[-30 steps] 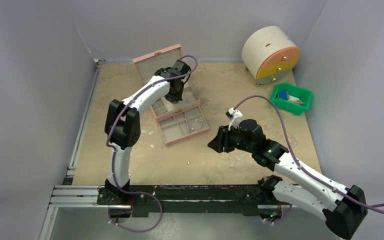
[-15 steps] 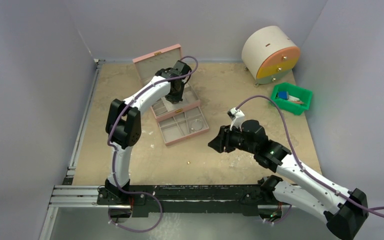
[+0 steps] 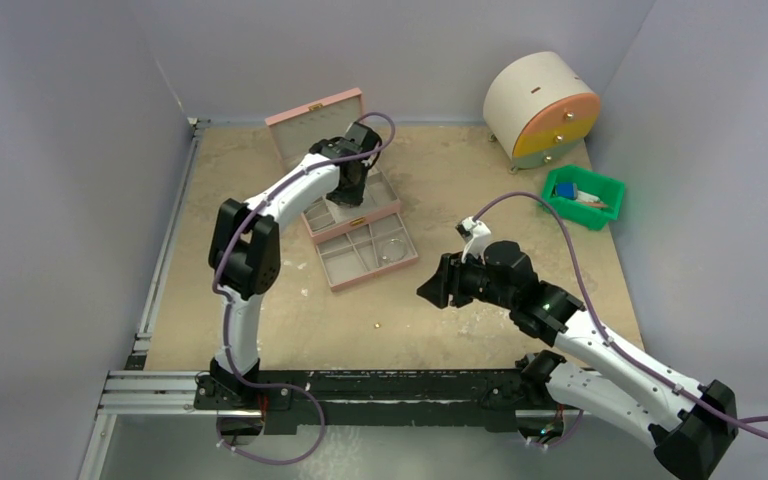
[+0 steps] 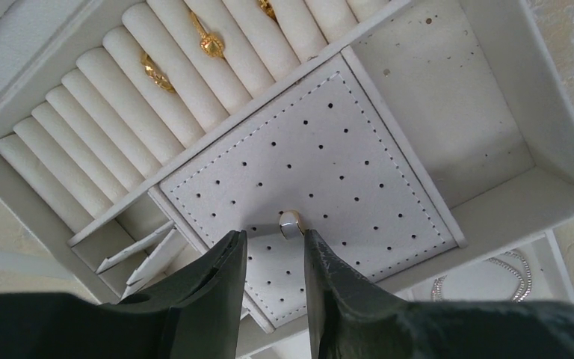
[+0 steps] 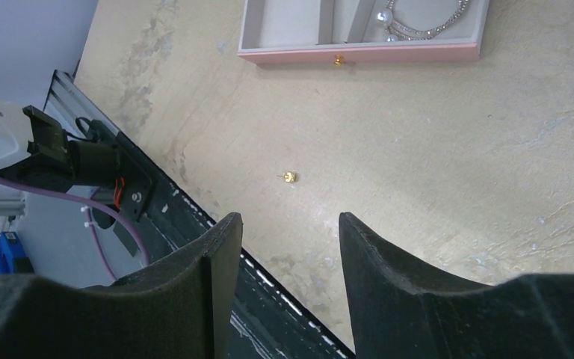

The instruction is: Organize the mixed jewelry

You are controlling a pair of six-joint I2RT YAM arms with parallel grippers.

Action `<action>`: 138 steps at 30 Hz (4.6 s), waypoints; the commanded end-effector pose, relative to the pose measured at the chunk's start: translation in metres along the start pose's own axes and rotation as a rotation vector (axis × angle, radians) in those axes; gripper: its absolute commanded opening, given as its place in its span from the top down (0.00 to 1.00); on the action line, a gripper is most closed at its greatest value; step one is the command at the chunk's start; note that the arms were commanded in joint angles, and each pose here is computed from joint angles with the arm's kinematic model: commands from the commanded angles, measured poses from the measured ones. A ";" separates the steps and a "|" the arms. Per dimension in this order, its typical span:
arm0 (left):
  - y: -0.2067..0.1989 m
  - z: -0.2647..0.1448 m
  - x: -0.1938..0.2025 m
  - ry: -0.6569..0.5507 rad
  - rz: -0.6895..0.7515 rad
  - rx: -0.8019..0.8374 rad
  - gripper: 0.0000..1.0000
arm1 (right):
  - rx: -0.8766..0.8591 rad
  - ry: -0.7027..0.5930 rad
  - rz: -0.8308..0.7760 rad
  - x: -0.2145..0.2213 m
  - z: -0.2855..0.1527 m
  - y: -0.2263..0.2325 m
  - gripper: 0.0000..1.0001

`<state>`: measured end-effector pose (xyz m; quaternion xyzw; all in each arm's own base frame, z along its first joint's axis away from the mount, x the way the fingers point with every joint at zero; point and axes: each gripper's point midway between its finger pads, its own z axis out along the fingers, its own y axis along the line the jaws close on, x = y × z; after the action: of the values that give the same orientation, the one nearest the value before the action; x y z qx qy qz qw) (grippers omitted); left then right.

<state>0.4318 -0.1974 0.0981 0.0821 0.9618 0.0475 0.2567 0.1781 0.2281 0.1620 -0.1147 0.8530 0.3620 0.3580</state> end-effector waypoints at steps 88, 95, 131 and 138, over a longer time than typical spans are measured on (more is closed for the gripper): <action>0.059 -0.217 0.086 -0.616 -0.233 0.314 0.57 | -0.026 0.417 -0.808 0.104 0.133 0.028 1.00; 0.056 -0.217 0.086 -0.612 -0.232 0.327 0.57 | -0.027 0.354 -0.741 0.092 0.125 0.038 1.00; 0.052 -0.210 0.088 -0.587 -0.216 0.329 0.57 | 0.004 0.457 -0.555 0.127 0.086 0.019 0.62; 0.052 -0.210 0.088 -0.585 -0.214 0.328 0.57 | 0.008 0.471 -0.566 0.131 0.090 0.019 0.65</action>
<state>0.2534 -0.1365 0.2350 0.0350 0.8558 -0.1483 0.4943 0.1204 0.2980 0.0269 -0.4186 0.8590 0.1934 0.2224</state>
